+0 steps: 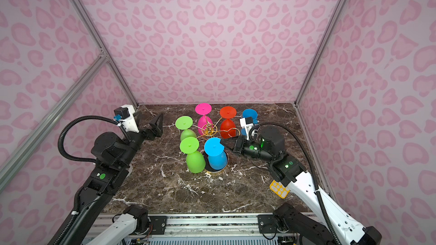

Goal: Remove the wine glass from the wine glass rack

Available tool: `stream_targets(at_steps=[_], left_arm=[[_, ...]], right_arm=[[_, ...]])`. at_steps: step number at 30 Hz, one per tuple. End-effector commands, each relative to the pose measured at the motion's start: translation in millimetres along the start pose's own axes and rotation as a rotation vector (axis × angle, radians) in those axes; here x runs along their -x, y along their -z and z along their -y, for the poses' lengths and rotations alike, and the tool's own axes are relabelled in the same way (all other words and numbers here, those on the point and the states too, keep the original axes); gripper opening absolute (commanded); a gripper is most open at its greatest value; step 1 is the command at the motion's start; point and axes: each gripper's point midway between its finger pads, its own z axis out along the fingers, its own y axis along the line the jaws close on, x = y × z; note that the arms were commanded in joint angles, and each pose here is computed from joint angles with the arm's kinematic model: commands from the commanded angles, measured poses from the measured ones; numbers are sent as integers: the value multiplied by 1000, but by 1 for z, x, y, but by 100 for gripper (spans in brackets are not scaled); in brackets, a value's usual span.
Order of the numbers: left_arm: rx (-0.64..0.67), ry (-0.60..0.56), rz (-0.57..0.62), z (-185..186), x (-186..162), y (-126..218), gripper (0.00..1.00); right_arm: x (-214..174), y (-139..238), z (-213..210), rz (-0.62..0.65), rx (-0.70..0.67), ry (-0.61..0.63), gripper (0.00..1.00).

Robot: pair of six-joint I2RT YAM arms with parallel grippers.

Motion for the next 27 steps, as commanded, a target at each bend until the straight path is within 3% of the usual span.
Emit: stream_targets(at_steps=[1, 27], left_arm=[[-10, -3, 23, 2, 5, 1, 98], [-15, -4, 21, 2, 5, 2, 98]], right_arm=[[10, 0, -8, 42, 24, 22, 0], [28, -14, -15, 68, 25, 62, 0]])
